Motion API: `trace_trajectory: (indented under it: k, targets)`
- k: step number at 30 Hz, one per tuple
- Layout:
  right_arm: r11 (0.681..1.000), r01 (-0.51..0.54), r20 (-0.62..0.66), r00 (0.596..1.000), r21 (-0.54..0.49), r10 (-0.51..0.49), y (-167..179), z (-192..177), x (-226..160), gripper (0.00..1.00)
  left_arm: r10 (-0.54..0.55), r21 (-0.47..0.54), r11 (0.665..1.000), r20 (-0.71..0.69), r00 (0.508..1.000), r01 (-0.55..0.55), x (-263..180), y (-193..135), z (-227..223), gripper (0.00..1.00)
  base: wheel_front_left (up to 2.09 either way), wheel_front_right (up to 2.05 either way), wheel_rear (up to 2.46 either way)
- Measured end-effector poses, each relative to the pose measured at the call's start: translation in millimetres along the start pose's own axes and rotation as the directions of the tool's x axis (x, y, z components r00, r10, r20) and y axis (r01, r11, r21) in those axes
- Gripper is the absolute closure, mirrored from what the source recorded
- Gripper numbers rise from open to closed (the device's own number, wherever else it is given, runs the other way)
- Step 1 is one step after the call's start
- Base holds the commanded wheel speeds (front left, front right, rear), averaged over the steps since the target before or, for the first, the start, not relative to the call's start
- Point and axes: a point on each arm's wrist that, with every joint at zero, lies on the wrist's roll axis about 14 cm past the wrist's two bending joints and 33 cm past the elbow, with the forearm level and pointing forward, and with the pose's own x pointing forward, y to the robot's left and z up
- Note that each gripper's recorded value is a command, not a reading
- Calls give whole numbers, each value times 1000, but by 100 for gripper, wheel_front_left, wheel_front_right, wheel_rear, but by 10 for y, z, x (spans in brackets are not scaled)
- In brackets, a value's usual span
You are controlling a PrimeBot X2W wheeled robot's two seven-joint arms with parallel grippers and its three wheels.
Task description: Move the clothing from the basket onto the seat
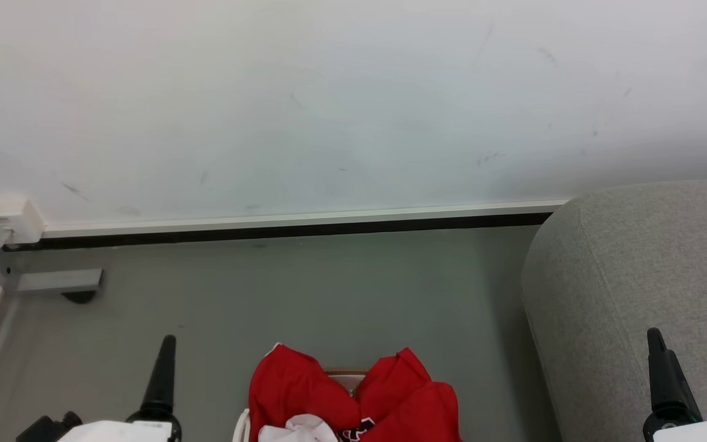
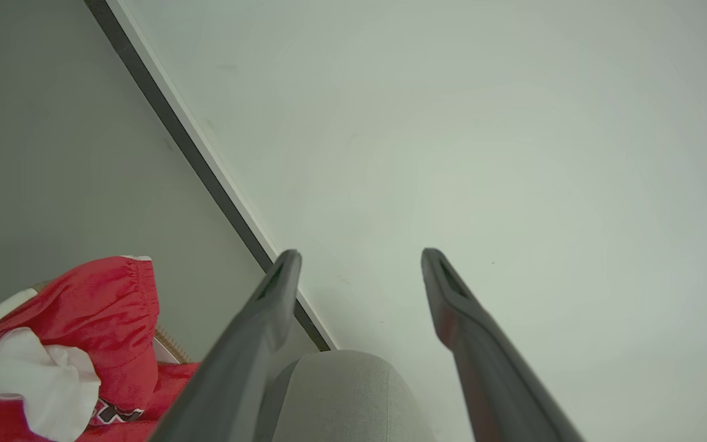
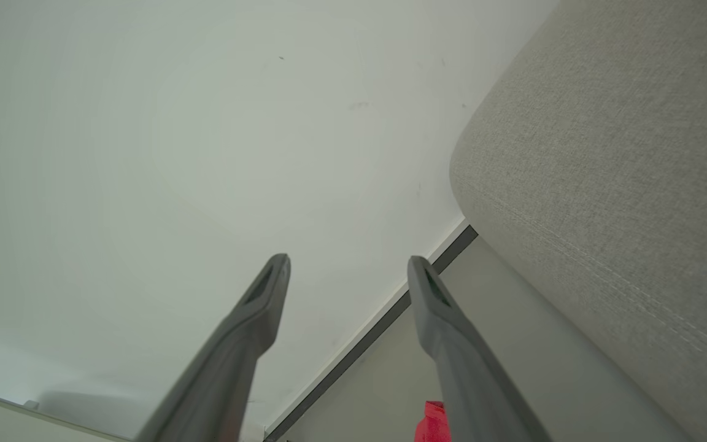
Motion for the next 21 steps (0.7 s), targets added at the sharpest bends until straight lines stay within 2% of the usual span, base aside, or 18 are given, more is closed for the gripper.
trace_trajectory:
  k: [9,16,21]
  targets:
    - [979,-21,-5,1000,-204,21,42,2,-1,0,-10,185,983,7,1000,9,-14,-27,2,0,0,0,0]
    - [935,-36,-19,999,-353,31,45,-24,-9,0,-37,318,948,13,999,31,-18,-98,2,0,0,0,0]
    - [889,-50,-39,999,-456,36,28,-43,-14,0,-48,398,916,17,999,38,-23,-115,9,0,0,0,0]
